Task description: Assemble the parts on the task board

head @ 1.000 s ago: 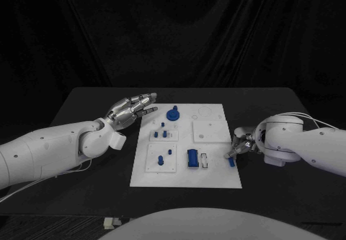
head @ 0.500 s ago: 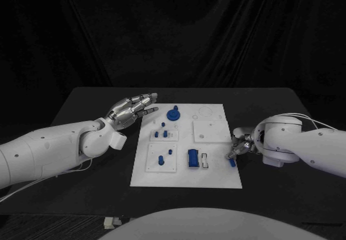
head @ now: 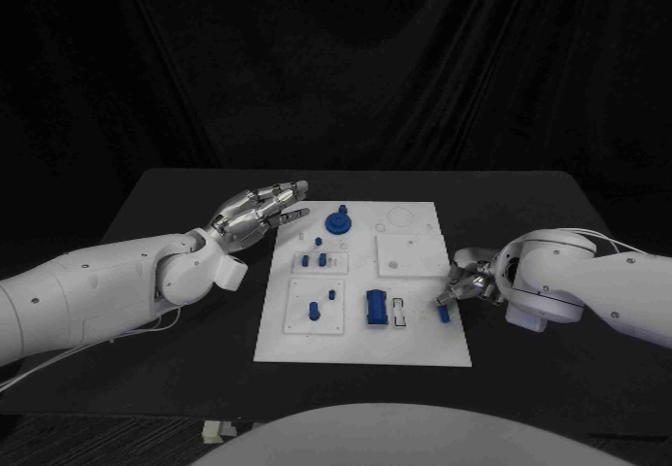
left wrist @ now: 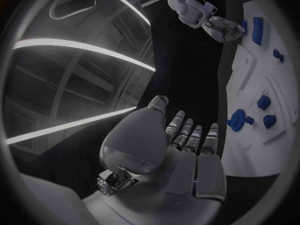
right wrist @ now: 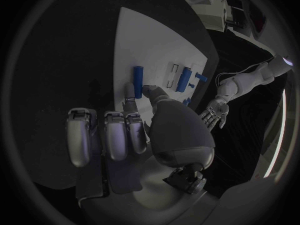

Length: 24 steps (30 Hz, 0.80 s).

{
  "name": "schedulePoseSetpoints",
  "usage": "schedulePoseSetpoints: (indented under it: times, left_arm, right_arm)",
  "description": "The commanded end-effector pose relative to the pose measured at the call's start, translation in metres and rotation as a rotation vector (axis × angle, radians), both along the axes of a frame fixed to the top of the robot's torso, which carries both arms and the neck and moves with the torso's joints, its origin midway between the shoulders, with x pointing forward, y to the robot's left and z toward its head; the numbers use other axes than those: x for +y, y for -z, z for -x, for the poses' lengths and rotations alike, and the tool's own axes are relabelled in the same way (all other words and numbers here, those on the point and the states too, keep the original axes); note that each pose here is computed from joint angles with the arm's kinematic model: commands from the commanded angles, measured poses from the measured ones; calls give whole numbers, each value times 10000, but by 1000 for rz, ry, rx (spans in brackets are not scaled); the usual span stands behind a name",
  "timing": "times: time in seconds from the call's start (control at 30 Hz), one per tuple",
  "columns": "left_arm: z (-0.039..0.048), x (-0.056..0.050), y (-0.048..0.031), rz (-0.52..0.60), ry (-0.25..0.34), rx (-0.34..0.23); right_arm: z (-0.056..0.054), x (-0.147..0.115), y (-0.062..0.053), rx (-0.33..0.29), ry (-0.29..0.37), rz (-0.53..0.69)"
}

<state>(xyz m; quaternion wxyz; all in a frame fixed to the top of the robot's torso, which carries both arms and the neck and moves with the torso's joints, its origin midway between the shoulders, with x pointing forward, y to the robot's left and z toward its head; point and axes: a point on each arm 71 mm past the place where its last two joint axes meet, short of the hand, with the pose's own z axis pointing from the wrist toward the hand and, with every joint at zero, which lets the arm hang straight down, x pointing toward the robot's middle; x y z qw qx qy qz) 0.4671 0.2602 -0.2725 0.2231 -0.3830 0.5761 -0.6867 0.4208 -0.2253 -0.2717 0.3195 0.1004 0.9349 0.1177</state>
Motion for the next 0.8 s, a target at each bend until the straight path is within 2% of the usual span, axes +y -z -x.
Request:
schedulePoseSetpoints:
  times: [0.03, 0.2, 0.33, 0.8]
  left_arm:
    - [7, -12, -4, 16, 11, -1]
    - [7, -8, -3, 14, 10, 0]
    - [6, -12, -1, 14, 12, 1]
    - [9, -22, 1, 17, 18, 3]
  right_arm:
    - [42, -1, 23, 36, 110, -113]
    - [90, -6, 9, 85, 176, -175]
    - [113, 36, -16, 109, 196, -210]
    - [130, 302, 19, 172, 134, -222]
